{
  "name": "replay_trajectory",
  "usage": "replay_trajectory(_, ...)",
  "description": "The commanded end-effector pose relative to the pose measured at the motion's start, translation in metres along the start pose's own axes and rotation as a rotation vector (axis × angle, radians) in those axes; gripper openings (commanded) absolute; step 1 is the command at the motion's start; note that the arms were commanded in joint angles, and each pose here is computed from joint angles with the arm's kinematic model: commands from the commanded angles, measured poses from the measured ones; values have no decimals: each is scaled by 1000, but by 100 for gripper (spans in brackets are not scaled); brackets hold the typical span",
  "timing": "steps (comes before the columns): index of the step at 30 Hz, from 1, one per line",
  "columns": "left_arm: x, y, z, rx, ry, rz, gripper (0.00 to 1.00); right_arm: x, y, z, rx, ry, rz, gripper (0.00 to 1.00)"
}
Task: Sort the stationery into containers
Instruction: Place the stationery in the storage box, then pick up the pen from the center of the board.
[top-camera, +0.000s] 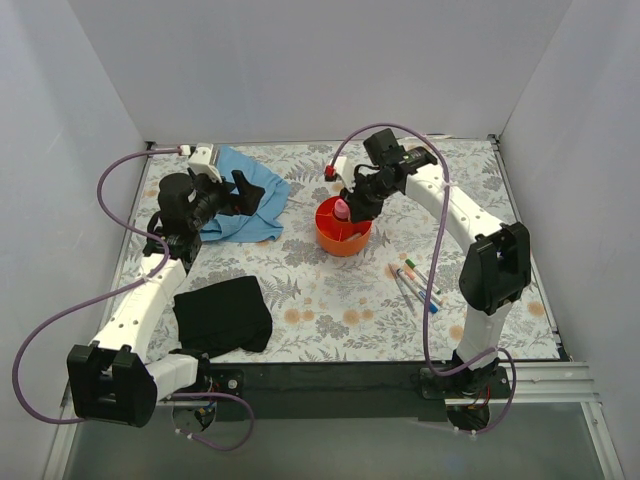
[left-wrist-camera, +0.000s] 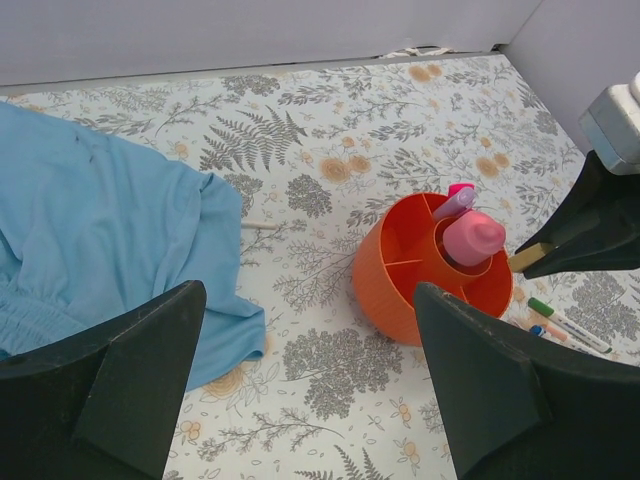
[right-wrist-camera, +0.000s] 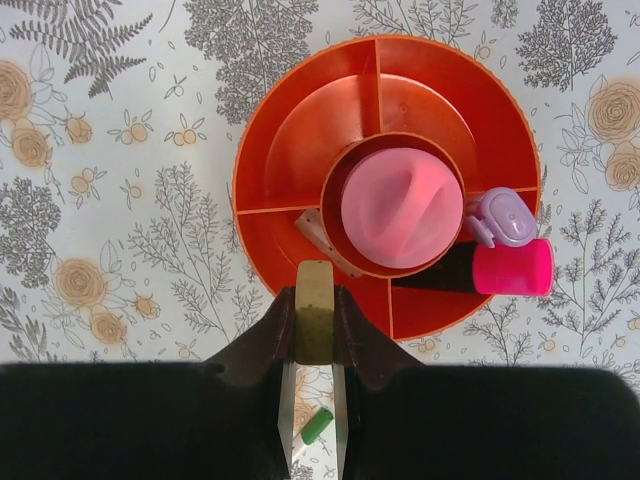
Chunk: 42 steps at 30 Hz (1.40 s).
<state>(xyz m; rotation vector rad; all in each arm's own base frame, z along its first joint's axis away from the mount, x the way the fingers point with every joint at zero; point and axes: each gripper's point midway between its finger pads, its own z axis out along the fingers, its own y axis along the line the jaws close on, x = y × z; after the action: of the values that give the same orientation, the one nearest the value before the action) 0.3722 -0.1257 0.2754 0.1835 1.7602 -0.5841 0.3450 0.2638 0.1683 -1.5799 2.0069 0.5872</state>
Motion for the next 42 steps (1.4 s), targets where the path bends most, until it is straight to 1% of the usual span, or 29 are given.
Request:
replay_trajectory(1,0,6,-11,-34,-2,4,86,-4,8,-1,0,23,-66,1)
replay_trajectory(7,3,10,-11,-44,1,-1,86,12,15,12,-21,88,-81,1)
replay_trajectory(15,7,11,-11,-45,6,-8,86,29,8,23,-4,157,-85,1)
replay_trajectory(17,7,12,-11,-46,6,-9,86,32,4,27,4,174,-79,15)
replay_trajectory(18,6,12,-10,-45,5,-10,86,32,1,27,18,181,-81,27)
replay_trajectory(19,6,11,-10,-43,5,-10,86,32,0,27,21,184,-81,45)
replay_trajectory(20,7,12,-9,-45,8,-12,86,31,-1,28,22,183,-82,49)
replay_trajectory(22,6,12,-9,-45,6,-7,86,28,-5,27,34,181,-85,64)
replay_trajectory(27,5,12,-10,-44,4,-5,86,24,-2,11,68,172,-98,66)
replay_trajectory(31,3,12,-9,-45,-1,-5,86,20,10,-23,127,140,-119,66)
replay_trajectory(33,2,12,-9,-42,-4,-10,86,34,18,-28,131,159,-82,66)
replay_trajectory(34,2,11,-9,-41,-5,-10,86,36,24,-36,139,147,-47,66)
replay_trajectory(35,3,10,-9,-37,0,-17,86,59,36,-30,110,187,6,65)
replay_trajectory(38,8,11,-8,-38,9,-28,85,86,63,-34,81,176,145,63)
replay_trajectory(39,9,10,-8,-33,13,-31,86,117,78,-26,53,229,209,62)
replay_trajectory(41,9,10,-8,-31,15,-33,85,132,89,-28,61,232,262,58)
replay_trajectory(42,9,10,-8,-30,17,-37,85,149,95,-25,58,255,298,55)
